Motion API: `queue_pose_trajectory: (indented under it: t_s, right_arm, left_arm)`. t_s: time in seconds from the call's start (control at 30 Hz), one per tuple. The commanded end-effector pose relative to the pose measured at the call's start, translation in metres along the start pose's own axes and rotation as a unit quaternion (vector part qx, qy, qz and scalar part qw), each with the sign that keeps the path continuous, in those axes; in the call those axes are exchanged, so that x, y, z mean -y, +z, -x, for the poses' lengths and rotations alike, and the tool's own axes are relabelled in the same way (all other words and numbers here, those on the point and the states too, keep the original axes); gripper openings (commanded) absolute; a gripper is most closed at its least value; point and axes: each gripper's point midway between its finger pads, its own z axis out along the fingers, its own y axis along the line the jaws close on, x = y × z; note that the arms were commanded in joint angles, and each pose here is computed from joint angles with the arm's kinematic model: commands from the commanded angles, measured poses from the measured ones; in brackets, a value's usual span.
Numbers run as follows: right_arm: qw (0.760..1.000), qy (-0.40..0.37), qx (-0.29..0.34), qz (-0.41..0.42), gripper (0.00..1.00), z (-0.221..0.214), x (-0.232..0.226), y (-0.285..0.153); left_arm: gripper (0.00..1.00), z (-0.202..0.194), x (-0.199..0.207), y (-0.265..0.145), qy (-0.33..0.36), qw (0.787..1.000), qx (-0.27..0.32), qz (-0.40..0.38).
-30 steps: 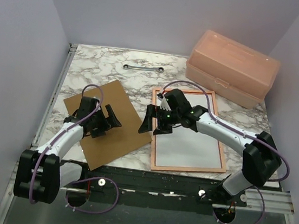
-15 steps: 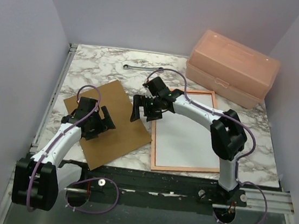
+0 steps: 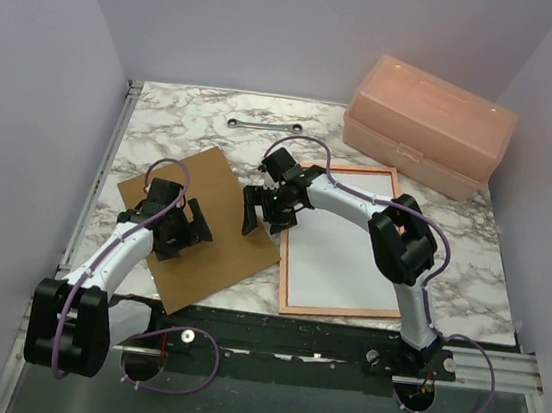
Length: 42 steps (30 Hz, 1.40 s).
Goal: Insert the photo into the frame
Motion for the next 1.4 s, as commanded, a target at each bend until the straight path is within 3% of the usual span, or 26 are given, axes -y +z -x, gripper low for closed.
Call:
queue_pose_trajectory:
  t_s: [0.0,0.27,0.5,0.6,0.8,0.87,1.07,1.37]
  right_arm:
    - [0.998,0.016,-0.044,0.037,0.9,-0.023,-0.003,0.008]
    - [0.979,0.096,-0.032,0.176,0.85,-0.025,-0.025,-0.003]
    - [0.963,0.116,-0.005,0.244,0.7,-0.014,-0.035,-0.019]
    - [0.963,0.111,-0.002,0.246,0.55,-0.013,-0.037,-0.022]
    - [0.969,0.098,0.015,0.226,0.08,-0.01,-0.035,-0.031]
    - [0.974,0.086,0.026,0.206,0.01,-0.008,-0.032,-0.04]
    - [0.985,0.066,0.058,0.148,0.01,-0.017,-0.019,-0.07]
    - [0.989,0.091,0.103,0.048,0.01,-0.074,0.027,-0.111]
  left_arm:
    - [0.98,-0.004,0.003,0.005,0.01,1.0,-0.008,-0.005]
    - [0.98,-0.01,0.006,0.01,0.017,1.0,-0.022,-0.005]
    - [0.98,-0.012,0.012,0.01,0.022,0.999,-0.026,-0.018]
    - [0.98,-0.01,0.019,0.005,0.028,0.999,-0.02,-0.037]
    - [0.98,-0.003,0.04,-0.011,0.04,0.995,0.004,-0.091]
    - [0.98,0.0,0.045,-0.017,0.042,0.994,0.017,-0.104]
    - [0.98,0.007,0.058,-0.034,0.047,0.988,0.047,-0.142]
    - [0.99,0.007,0.059,-0.035,0.044,0.987,0.051,-0.145]
